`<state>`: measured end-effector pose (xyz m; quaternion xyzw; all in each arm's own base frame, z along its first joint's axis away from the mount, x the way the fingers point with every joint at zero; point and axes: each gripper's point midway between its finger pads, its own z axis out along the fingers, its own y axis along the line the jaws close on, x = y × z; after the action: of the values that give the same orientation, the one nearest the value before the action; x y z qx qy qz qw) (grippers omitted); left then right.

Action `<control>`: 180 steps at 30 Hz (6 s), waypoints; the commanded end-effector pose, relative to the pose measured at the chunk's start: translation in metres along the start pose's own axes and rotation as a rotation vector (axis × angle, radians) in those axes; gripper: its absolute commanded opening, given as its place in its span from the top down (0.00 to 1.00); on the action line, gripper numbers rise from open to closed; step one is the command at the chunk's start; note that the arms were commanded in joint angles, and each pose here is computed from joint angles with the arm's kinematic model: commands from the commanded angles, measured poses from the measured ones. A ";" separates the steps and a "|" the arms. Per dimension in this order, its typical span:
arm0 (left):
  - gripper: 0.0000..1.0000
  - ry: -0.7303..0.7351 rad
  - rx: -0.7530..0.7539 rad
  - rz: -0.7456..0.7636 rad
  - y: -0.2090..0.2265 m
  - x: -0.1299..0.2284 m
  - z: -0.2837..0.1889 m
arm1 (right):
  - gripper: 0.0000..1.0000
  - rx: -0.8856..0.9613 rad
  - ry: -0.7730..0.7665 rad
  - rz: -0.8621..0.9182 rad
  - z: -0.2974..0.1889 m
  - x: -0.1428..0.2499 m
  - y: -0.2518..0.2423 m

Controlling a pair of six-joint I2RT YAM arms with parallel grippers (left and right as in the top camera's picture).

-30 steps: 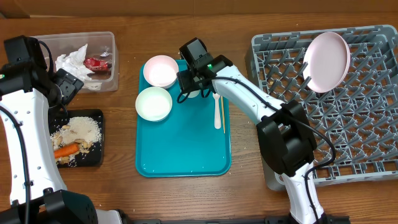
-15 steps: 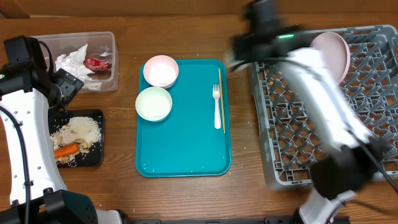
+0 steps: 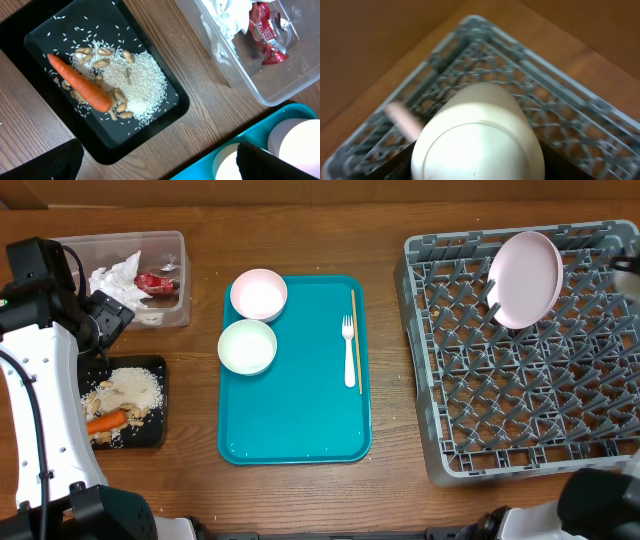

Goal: Sort waste into correct bins and load items into the dishwasher rack
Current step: 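Carry the cup with the right gripper and place it in the rack, then move the right gripper to the white bowl on the teal tray, then grasp the white bowl rim with the right gripper and lift it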

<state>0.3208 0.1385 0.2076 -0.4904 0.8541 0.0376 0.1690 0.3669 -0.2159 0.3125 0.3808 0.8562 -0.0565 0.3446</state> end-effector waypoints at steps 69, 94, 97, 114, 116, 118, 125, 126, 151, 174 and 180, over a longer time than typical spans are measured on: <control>0.00 -0.026 -0.001 -0.001 0.000 -0.007 -0.005 | 0.03 -0.704 0.548 -0.963 -0.083 0.482 0.364; 0.00 -0.026 -0.001 0.000 0.000 -0.007 -0.005 | 0.14 -0.860 0.390 -1.210 -0.068 0.576 0.405; 0.00 -0.026 -0.001 -0.001 0.000 -0.007 -0.005 | 0.15 -0.840 0.406 -1.221 -0.059 0.584 0.401; 0.00 -0.026 -0.001 0.000 0.000 -0.007 -0.005 | 0.51 -0.612 0.434 -1.290 -0.030 0.577 0.362; 0.00 -0.026 -0.001 -0.001 0.000 -0.007 -0.005 | 0.55 -0.599 0.445 -1.275 -0.033 0.575 0.362; 0.00 -0.026 -0.001 -0.001 0.000 -0.007 -0.005 | 0.61 -0.592 0.450 -1.259 -0.035 0.573 0.362; 0.00 -0.026 -0.001 -0.001 0.000 -0.007 -0.005 | 0.62 -0.606 0.442 -1.212 -0.048 0.562 0.367; 0.00 -0.026 -0.001 -0.001 0.000 -0.007 -0.005 | 0.62 -0.610 0.439 -1.210 -0.051 0.560 0.367; 0.00 -0.026 -0.001 -0.001 0.000 -0.007 -0.005 | 0.96 -0.651 0.411 -1.097 -0.095 0.515 0.369; 0.00 -0.026 -0.001 -0.001 0.000 -0.007 -0.005 | 0.96 -0.530 0.546 -0.331 -0.093 0.246 0.251; 0.00 -0.026 -0.001 -0.001 0.000 -0.007 -0.005 | 0.96 -0.780 0.668 -0.196 -0.096 0.197 0.226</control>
<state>0.3207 0.1384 0.2076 -0.4904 0.8541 0.0377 0.1688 0.3841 0.0904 0.2625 0.1868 0.9373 0.2469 0.1600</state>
